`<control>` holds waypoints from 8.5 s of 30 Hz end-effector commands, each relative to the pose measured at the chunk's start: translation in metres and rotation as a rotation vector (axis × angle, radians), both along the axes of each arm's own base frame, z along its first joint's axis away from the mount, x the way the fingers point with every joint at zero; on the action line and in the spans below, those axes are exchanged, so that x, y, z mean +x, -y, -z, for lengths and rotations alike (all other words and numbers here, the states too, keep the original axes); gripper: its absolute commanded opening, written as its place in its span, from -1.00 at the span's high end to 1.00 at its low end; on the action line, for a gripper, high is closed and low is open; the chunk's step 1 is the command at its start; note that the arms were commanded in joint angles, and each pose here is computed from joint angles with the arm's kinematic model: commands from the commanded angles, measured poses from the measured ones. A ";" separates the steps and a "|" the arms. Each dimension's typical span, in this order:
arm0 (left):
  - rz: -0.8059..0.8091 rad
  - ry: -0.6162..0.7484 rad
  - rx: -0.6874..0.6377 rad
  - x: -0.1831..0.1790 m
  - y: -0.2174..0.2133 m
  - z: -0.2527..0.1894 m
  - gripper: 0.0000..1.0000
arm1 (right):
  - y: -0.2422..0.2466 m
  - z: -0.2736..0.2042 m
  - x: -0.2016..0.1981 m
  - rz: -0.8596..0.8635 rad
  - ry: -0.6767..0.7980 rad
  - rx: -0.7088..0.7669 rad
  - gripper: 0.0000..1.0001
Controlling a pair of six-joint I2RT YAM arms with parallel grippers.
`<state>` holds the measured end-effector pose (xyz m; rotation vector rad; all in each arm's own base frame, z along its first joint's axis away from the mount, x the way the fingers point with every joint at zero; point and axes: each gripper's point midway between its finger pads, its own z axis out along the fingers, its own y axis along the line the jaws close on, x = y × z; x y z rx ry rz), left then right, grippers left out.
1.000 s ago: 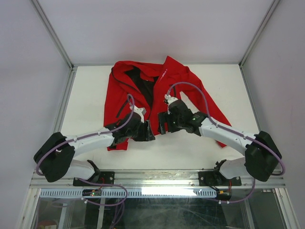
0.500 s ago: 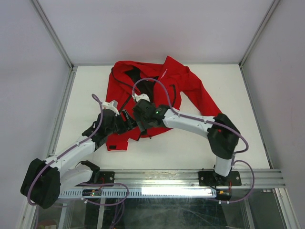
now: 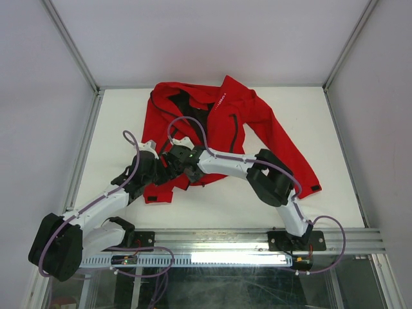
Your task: Zip up the jacket
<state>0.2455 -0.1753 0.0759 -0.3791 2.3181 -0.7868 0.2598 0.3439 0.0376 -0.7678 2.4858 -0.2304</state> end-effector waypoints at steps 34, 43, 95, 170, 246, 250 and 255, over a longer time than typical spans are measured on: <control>0.098 0.080 -0.047 0.008 0.019 -0.027 -0.36 | 0.042 -0.035 0.021 0.143 -0.082 0.448 0.68; 0.174 0.066 -0.131 0.007 0.039 -0.036 -0.37 | 0.042 -0.035 0.012 0.092 -0.261 0.836 1.00; 0.407 -0.042 -0.419 0.000 0.155 -0.028 0.23 | 0.064 -0.077 -0.025 0.270 -0.284 1.391 1.00; 0.801 0.693 -0.462 -0.056 0.125 -0.146 1.00 | 0.050 -0.156 -0.064 -0.500 -0.052 1.393 -0.33; 0.451 -0.556 0.683 -0.029 -0.013 0.080 0.07 | 0.056 -0.131 -0.061 -0.423 0.054 1.305 1.00; 0.460 -0.528 0.618 -0.024 0.004 0.079 0.48 | 0.059 -0.129 -0.059 -0.404 0.071 1.282 1.00; 0.443 -0.436 0.545 -0.016 0.016 0.041 0.66 | 0.065 -0.130 -0.060 -0.386 0.080 1.256 1.00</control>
